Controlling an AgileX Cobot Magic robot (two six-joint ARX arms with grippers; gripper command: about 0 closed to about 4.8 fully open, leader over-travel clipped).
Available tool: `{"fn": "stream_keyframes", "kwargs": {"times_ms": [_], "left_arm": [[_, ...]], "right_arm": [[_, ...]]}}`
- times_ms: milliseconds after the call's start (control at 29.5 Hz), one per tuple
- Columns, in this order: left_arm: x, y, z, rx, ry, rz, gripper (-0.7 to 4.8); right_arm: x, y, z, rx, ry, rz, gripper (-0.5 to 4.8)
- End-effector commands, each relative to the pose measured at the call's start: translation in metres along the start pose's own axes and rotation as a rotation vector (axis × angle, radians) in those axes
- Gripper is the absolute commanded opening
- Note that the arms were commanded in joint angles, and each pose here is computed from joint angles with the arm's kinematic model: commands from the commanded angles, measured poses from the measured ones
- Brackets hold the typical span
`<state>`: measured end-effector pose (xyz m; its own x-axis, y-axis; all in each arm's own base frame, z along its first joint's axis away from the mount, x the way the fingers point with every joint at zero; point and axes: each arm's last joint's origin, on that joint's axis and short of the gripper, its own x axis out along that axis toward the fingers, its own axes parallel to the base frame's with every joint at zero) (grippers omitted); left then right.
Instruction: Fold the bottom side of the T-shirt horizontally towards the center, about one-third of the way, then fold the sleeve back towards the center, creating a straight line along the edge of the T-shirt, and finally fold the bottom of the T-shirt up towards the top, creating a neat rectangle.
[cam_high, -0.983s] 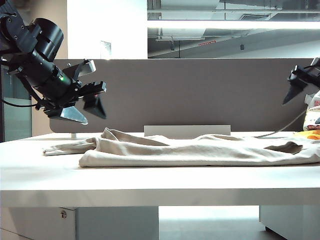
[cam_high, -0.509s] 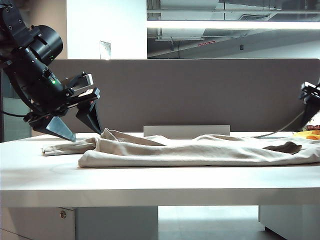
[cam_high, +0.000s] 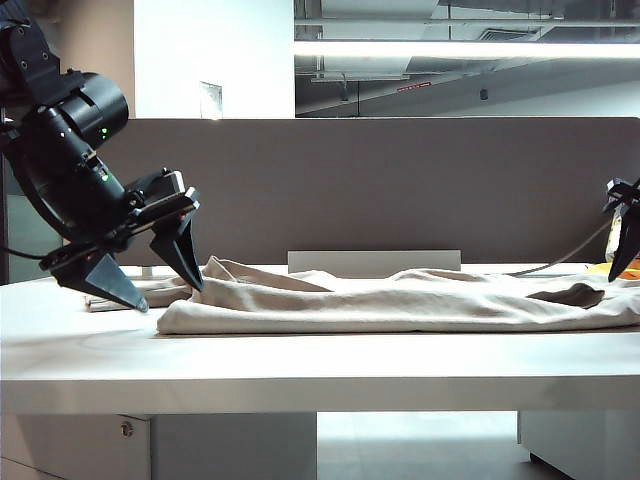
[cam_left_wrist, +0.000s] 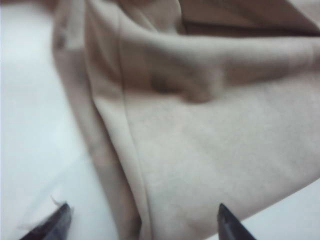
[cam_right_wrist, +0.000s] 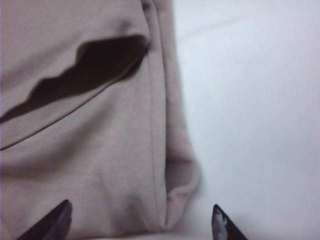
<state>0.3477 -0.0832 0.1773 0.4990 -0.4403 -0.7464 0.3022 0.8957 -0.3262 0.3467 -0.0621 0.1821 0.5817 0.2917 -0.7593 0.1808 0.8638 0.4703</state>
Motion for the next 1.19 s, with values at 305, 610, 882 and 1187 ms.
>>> {"fn": "stream_keyframes", "kwargs": {"times_ms": [305,610,882,1187], "left_arm": [[0.013,-0.016,-0.006,0.003,0.048,-0.084,2.99],[0.014,-0.018,-0.006,0.012,0.048,-0.076,1.99],[0.014,-0.018,-0.007,0.048,0.048,-0.074,0.37],[0.013,-0.017,-0.011,0.088,0.090,-0.027,-0.06]], "right_arm": [[0.002,0.007,-0.004,-0.014,0.027,0.007,2.36],[0.005,0.011,-0.005,-0.030,0.024,-0.017,0.93],[0.005,0.010,-0.005,-0.062,0.019,-0.047,-0.06],[0.004,0.004,-0.012,-0.089,0.088,-0.092,-0.06]]}}
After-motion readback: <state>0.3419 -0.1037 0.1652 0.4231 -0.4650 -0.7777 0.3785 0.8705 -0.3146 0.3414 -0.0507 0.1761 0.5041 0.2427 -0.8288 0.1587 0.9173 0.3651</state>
